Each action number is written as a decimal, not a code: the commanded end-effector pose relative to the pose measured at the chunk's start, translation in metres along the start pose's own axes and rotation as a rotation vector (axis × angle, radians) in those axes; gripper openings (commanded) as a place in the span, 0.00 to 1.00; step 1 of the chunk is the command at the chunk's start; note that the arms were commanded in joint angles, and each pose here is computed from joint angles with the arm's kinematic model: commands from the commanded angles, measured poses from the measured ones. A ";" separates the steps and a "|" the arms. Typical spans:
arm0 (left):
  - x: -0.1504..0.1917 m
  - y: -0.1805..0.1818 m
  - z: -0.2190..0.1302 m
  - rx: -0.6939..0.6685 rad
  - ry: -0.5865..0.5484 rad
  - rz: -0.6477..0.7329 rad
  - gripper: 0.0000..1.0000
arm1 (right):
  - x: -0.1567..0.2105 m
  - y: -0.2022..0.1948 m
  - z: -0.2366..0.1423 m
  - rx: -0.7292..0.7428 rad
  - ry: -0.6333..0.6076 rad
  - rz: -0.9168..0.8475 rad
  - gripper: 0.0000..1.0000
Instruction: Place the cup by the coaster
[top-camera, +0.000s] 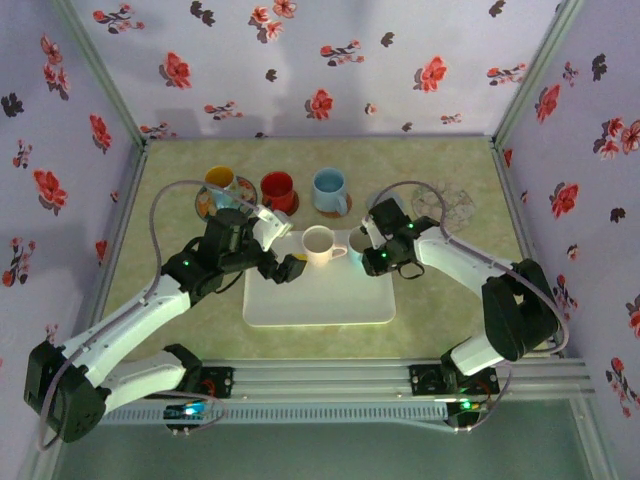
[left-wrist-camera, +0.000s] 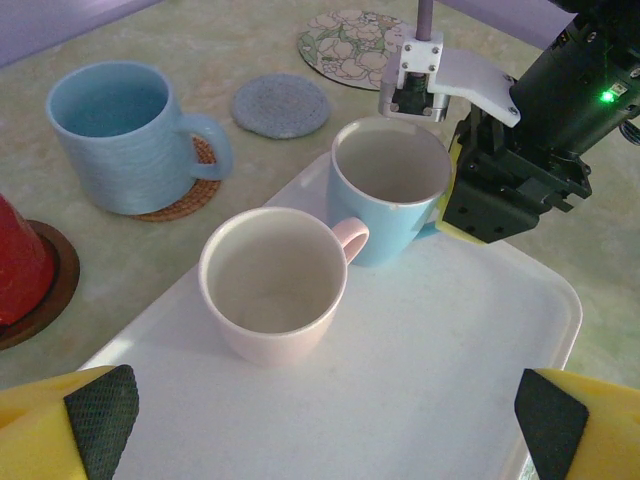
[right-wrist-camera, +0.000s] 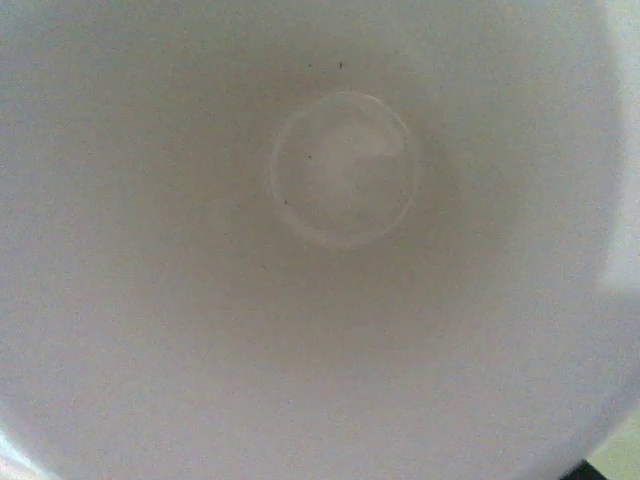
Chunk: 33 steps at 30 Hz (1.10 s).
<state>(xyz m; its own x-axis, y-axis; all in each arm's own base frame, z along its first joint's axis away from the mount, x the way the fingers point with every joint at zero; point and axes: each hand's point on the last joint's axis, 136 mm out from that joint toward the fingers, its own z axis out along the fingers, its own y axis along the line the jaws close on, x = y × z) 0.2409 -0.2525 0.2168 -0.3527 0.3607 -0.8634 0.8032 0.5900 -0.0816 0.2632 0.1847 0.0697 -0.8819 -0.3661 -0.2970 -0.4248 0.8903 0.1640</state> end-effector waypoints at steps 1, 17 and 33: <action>0.000 -0.001 0.002 -0.002 -0.011 -0.006 1.00 | -0.003 -0.002 -0.003 0.028 0.000 -0.005 0.25; -0.001 -0.001 -0.008 -0.022 -0.051 -0.012 1.00 | -0.011 -0.006 -0.026 0.072 -0.083 -0.004 0.00; -0.034 0.002 -0.032 -0.070 -0.138 0.024 1.00 | -0.030 -0.011 -0.077 0.113 -0.231 -0.011 0.00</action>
<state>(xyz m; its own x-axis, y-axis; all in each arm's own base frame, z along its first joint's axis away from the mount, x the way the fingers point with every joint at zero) 0.2373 -0.2392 0.2367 -0.3104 0.3064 -0.8999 0.7756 0.6290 -0.0534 0.2614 0.1673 0.1158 -0.8402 -0.3483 -0.4156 -0.4178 0.9044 0.0869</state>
